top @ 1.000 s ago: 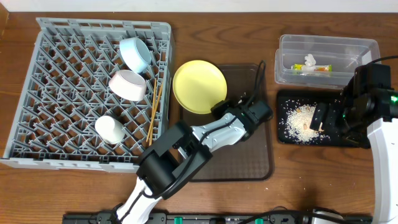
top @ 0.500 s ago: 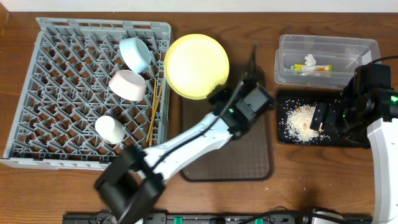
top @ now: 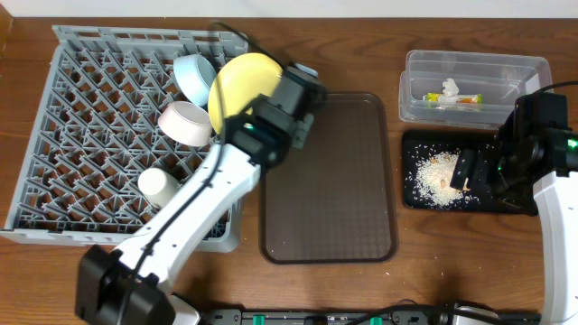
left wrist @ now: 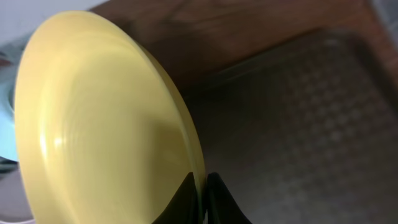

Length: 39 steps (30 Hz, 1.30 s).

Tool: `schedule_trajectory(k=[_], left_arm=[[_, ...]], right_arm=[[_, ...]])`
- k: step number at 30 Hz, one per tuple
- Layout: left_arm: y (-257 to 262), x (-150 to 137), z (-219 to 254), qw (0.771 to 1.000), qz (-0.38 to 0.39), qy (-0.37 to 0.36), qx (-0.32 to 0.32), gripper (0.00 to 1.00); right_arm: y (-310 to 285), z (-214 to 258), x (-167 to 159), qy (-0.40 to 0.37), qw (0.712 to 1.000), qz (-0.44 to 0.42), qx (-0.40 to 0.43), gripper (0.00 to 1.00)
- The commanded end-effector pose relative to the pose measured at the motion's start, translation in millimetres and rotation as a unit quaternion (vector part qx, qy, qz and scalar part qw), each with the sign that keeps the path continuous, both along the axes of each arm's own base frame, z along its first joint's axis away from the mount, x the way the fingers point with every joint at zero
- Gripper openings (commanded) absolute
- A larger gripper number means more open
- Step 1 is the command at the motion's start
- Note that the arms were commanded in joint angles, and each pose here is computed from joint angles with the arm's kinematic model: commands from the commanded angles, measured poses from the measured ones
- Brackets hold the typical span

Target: Sort waste into correct bins and load items into the dishwasher

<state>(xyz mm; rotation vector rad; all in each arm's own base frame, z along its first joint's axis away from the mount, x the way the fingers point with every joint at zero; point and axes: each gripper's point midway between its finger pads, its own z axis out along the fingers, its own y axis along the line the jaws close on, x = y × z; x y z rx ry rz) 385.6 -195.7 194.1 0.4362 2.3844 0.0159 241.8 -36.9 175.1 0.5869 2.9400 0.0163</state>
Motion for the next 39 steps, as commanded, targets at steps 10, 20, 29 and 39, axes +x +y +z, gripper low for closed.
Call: schedule_trajectory(k=[10, 20, 29, 39], left_arm=[[17.6, 14.2, 32.9, 0.949, 0.029, 0.086, -0.302, 0.07], [87.5, 30.2, 41.1, 0.907, 0.104, 0.106, -0.394, 0.07], [150.0, 35.4, 21.2, 0.912, 0.191, 0.088, -0.352, 0.08], [202.7, 16.3, -10.4, 0.93, 0.289, 0.094, -0.208, 0.07]], right_arm=[[-0.3, 5.9, -0.3, -0.006, 1.0, 0.003, 0.0, 0.98], [-0.7, 5.8, -0.4, -0.006, 1.0, 0.003, -0.002, 0.99], [-0.6, 5.7, -1.2, -0.004, 1.0, 0.003, -0.001, 0.99], [-0.3, 5.7, -1.3, -0.004, 1.0, 0.003, -0.001, 0.99]])
